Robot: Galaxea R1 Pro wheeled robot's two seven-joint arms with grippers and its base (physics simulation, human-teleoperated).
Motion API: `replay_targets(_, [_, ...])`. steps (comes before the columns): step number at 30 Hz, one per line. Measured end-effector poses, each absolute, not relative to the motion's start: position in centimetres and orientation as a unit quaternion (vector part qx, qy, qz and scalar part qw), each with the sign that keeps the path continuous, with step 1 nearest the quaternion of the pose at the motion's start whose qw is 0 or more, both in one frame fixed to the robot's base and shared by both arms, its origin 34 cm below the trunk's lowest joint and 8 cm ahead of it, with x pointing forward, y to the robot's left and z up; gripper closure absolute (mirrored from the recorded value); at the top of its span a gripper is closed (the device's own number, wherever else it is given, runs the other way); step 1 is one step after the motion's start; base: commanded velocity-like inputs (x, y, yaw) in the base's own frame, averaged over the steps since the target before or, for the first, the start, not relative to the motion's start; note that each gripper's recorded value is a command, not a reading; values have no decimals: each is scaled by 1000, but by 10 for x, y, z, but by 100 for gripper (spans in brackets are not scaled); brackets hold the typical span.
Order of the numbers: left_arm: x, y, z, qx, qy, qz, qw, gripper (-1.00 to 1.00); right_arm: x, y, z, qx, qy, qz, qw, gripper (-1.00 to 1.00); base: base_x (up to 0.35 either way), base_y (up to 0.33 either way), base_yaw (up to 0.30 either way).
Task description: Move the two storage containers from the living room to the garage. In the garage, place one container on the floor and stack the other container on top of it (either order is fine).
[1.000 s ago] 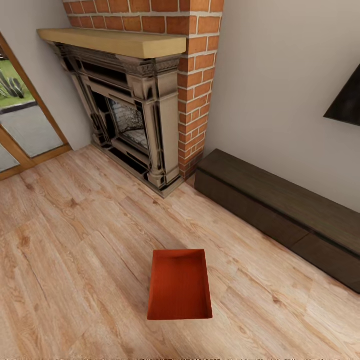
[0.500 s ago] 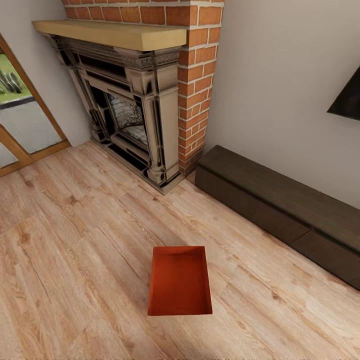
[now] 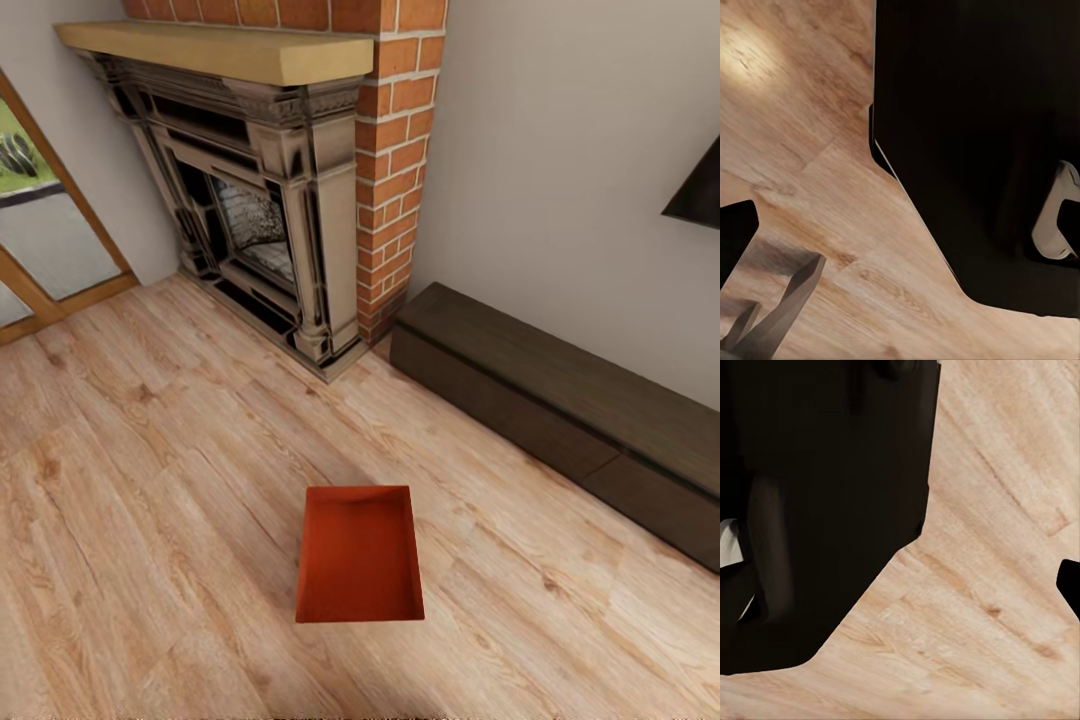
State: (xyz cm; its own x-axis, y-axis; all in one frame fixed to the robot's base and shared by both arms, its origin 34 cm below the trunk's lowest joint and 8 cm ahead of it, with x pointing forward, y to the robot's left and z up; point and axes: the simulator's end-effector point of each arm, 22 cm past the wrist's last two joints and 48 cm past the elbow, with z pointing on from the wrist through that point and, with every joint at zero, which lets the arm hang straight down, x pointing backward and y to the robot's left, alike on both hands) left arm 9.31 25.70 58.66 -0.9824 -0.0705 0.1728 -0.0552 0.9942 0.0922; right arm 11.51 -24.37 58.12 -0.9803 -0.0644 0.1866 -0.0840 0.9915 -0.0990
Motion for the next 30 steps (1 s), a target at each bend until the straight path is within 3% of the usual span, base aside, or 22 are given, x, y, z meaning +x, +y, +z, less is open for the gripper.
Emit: replay_targets(30, [74,257,588,30,-992,-44,112,-100,96,-244,582,39,-991,52,115,-100,0,0,0])
